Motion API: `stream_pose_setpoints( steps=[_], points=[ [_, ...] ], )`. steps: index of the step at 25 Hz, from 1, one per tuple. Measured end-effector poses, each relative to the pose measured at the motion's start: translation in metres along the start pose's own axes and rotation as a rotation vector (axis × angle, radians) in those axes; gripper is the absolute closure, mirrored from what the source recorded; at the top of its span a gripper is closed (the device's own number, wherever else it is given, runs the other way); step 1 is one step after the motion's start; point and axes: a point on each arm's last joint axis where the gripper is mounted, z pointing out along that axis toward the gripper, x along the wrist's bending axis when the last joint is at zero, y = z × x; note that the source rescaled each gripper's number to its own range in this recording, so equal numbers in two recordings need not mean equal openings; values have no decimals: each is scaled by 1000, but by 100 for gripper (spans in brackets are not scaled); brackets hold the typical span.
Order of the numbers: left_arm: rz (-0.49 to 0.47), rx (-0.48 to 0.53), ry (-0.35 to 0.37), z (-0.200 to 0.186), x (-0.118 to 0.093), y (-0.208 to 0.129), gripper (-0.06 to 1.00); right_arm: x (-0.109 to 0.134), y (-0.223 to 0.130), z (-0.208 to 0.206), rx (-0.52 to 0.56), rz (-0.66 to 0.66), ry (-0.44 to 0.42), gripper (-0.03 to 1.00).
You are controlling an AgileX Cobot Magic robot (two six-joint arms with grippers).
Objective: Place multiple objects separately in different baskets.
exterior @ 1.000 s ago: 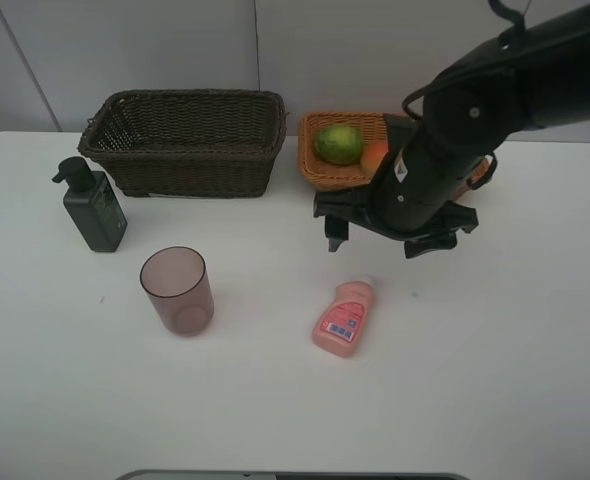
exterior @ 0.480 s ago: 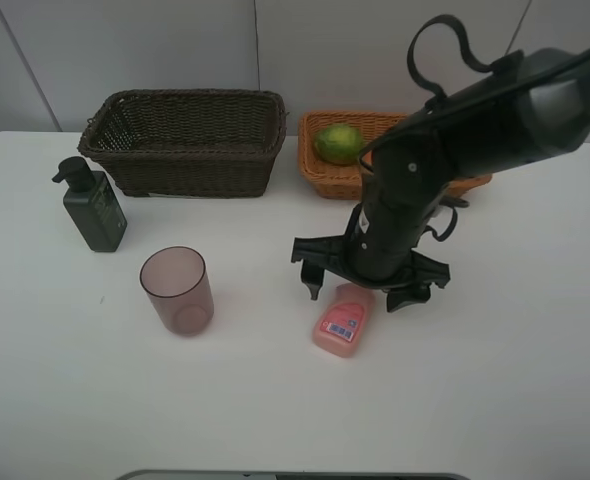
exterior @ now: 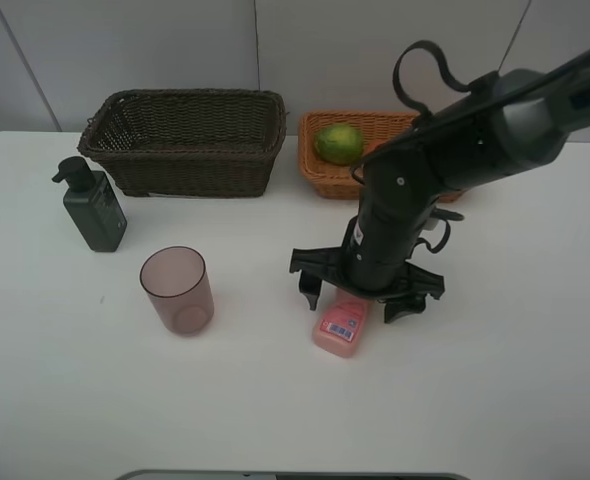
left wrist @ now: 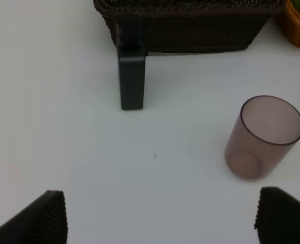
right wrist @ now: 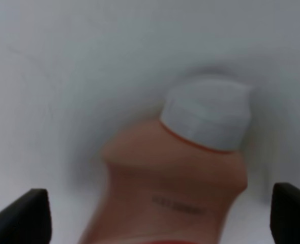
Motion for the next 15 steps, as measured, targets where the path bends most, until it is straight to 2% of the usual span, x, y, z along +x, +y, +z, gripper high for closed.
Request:
stream_pose_setpoints(
  steps=[12,13,15],
  points=[
    [0,0,0,0,0,0,-1,0,-1,9,14,-1,-15,8],
    [0,0,0,0,0,0,-1,0,-1,9,14,-1,-15,9],
    [0,0,0,0,0,0,-1,0,-1,9,14,-4,-15,19]
  ],
)
